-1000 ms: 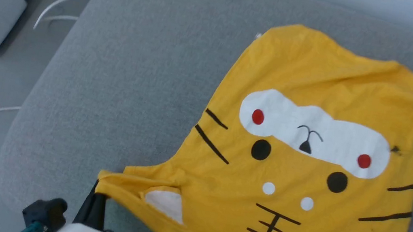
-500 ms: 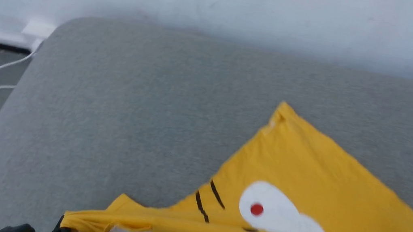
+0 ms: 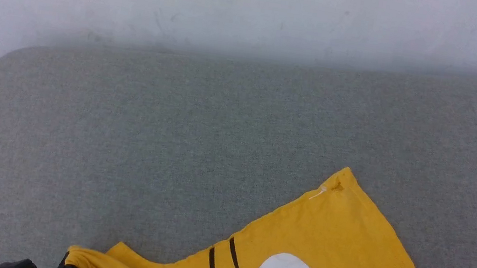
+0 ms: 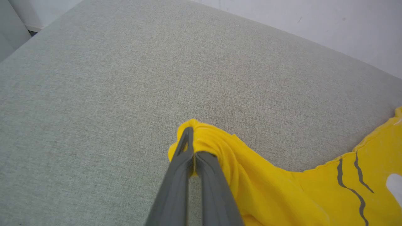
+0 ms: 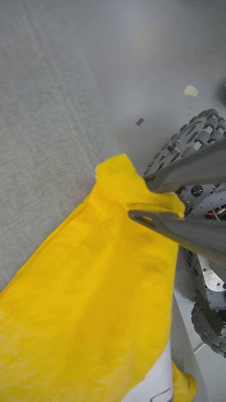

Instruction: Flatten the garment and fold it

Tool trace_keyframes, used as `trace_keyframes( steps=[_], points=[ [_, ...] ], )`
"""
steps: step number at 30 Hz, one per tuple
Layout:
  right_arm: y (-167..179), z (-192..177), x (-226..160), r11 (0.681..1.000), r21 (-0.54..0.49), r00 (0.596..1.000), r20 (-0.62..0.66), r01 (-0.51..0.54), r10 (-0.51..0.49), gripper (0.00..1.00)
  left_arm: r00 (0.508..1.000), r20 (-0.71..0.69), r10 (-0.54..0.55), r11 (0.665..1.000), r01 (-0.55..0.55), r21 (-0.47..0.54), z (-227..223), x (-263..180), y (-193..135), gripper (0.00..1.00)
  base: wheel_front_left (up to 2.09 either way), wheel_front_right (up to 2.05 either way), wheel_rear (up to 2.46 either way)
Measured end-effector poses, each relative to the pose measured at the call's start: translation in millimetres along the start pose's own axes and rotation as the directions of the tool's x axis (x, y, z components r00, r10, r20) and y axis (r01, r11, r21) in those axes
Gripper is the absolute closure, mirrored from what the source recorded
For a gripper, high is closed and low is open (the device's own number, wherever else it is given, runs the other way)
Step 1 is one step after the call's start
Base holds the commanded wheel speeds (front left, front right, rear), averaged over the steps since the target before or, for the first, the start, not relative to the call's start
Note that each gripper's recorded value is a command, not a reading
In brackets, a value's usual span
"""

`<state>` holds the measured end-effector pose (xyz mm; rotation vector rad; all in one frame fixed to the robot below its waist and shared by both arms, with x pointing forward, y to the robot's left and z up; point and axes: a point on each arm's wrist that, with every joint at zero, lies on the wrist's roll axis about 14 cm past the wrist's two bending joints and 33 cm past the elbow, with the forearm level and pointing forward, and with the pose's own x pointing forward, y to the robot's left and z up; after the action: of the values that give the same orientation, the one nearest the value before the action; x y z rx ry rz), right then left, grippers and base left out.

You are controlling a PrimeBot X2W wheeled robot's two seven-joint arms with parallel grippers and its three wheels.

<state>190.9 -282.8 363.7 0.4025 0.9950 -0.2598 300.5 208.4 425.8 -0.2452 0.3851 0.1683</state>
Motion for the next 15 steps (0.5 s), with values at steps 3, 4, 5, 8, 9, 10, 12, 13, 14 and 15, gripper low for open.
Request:
trace_keyframes(
  steps=[3, 4, 5, 8, 9, 10, 12, 13, 14, 15],
  points=[
    [6, 46, -2, 0.999, -0.039, 0.985, 0.172, 0.012, -0.005, 0.00, 1.000, -0.012, -0.003, 1.000, 0.003, 0.001, -2, 4, -2, 1.00, 0.00, 0.00, 0.00],
    [10, 68, -4, 0.998, -0.056, 0.967, 0.253, 0.014, 0.000, 0.00, 1.000, -0.014, -0.005, 1.000, 0.005, 0.000, -2, 6, -3, 1.00, 0.00, 0.00, 0.00],
    [16, 92, -5, 0.997, -0.075, 0.942, 0.336, 0.016, 0.010, 0.00, 1.000, -0.016, -0.006, 1.000, 0.006, 0.000, -2, 7, -3, 1.00, 0.00, 0.00, 0.00],
    [46, 148, -5, 0.991, -0.133, 0.861, 0.500, -0.028, 0.091, 0.00, 1.000, -0.016, -0.010, 1.000, 0.010, -0.001, -1, 12, -6, 1.00, 0.00, 0.00, 0.00],
    [60, 160, -2, 0.986, -0.162, 0.842, 0.524, -0.051, 0.129, 0.00, 1.000, -0.018, -0.010, 1.000, 0.010, -0.001, -1, 13, -7, 1.00, 0.00, 0.00, 0.00],
    [74, 171, 2, 0.979, -0.191, 0.826, 0.538, -0.073, 0.167, 0.00, 1.000, -0.021, -0.011, 1.000, 0.011, -0.002, -2, 15, -8, 1.00, 0.00, 0.00, 0.00],
    [103, 182, 15, 0.958, -0.261, 0.826, 0.511, -0.115, 0.239, 0.00, 1.000, -0.025, -0.019, 1.000, 0.019, -0.005, -2, 19, -12, 1.00, 0.00, 0.00, 0.00],
    [119, 184, 23, 0.945, -0.296, 0.830, 0.486, -0.139, 0.275, 0.00, 0.999, -0.025, -0.023, 1.000, 0.023, -0.008, -2, 21, -14, 1.00, 0.00, 0.00, 0.00],
    [134, 184, 31, 0.932, -0.325, 0.837, 0.455, -0.164, 0.306, 0.00, 0.999, -0.024, -0.029, 1.000, 0.028, -0.011, -1, 24, -17, 1.00, 0.00, 0.00, 0.00],
    [148, 182, 39, 0.917, -0.352, 0.848, 0.413, -0.188, 0.333, 0.00, 0.999, -0.020, -0.032, 0.999, 0.032, -0.014, 0, 26, -19, 1.00, 0.00, 0.00, 0.00]
  ],
)
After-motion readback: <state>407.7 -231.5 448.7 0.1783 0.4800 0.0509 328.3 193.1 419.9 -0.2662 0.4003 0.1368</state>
